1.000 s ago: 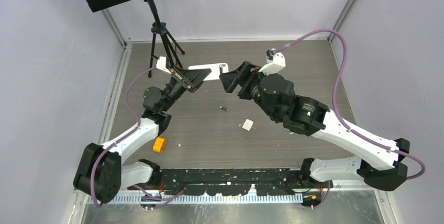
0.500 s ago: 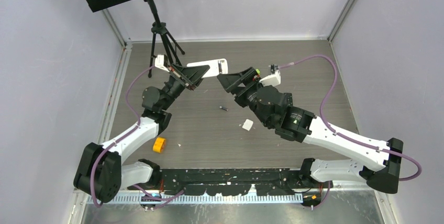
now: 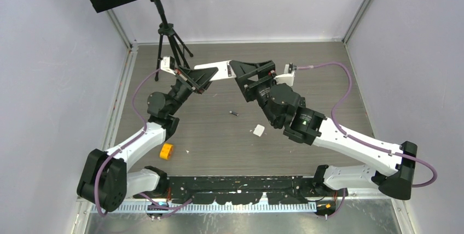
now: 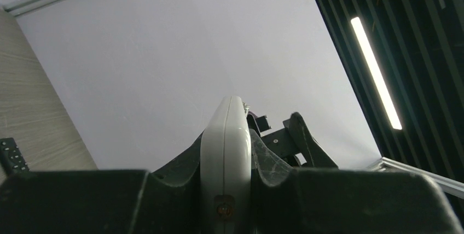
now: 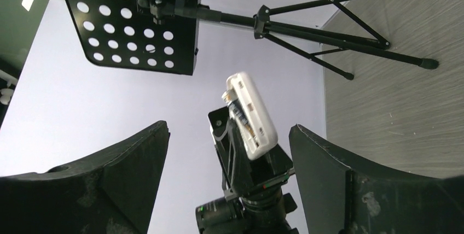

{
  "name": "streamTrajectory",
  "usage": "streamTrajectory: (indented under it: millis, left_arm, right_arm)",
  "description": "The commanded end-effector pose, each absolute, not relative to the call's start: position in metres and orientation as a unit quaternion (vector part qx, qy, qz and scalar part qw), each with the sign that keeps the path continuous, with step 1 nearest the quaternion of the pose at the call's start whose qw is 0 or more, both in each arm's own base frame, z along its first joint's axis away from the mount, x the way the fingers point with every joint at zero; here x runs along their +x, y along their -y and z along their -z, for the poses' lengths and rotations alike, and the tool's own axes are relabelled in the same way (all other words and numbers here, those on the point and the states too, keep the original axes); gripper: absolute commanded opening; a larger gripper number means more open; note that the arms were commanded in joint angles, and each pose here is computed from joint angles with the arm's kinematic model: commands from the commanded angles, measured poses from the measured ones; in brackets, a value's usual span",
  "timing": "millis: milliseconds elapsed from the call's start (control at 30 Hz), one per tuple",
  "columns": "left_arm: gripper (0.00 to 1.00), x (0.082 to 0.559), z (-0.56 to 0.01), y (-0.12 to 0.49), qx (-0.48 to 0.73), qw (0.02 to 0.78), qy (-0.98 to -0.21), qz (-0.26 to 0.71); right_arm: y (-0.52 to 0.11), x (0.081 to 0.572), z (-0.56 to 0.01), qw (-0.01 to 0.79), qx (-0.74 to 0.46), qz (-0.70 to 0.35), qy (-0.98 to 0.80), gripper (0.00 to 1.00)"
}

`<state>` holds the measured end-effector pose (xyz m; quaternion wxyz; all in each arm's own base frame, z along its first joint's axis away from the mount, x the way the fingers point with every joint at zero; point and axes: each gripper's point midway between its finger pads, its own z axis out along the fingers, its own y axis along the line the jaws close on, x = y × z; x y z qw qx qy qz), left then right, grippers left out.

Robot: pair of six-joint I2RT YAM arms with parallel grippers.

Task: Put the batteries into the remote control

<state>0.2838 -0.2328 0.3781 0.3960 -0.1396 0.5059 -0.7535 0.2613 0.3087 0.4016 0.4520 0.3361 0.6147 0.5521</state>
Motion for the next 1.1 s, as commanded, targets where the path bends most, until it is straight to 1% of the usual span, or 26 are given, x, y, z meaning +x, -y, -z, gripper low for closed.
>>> streamTrajectory:
  millis: [0, 400, 467, 533, 567, 767, 967, 1067]
  left_arm:
    - [0.00, 0.265, -0.404, 0.229, -0.097, 0.413, -0.464, 0.778]
    - [0.00, 0.264, -0.396, 0.236, -0.070, 0.413, -0.471, 0.776]
    - [0.00, 0.264, -0.395, 0.236, -0.069, 0.413, -0.472, 0.775]
    - [0.00, 0.264, -0.394, 0.237, -0.070, 0.413, -0.473, 0.775]
    - [0.00, 0.264, -0.394, 0.236, -0.069, 0.413, -0.473, 0.775]
    - [0.00, 0.264, -0.397, 0.237, -0.066, 0.415, -0.471, 0.776]
    - [0.00, 0.262, -0.403, 0.236, -0.074, 0.400, -0.465, 0.786]
    - [0.00, 0.260, -0.407, 0.235, -0.073, 0.396, -0.462, 0.791]
  right_arm:
    - [-0.296, 0.276, -0.425, 0.452, 0.385, -0.564, -0.575, 0.85]
    - [-0.320, 0.290, -0.425, 0.425, 0.361, -0.584, -0.590, 0.77]
    - [-0.322, 0.291, -0.423, 0.423, 0.358, -0.585, -0.593, 0.74]
    - [-0.323, 0.291, -0.421, 0.421, 0.356, -0.584, -0.595, 0.68]
    - [-0.322, 0.291, -0.420, 0.422, 0.357, -0.584, -0.595, 0.62]
    - [-0.321, 0.291, -0.418, 0.424, 0.355, -0.585, -0.594, 0.47]
    - [-0.324, 0.288, -0.415, 0.427, 0.336, -0.583, -0.604, 0.24]
    - [-0.324, 0.288, -0.411, 0.430, 0.331, -0.578, -0.610, 0.19]
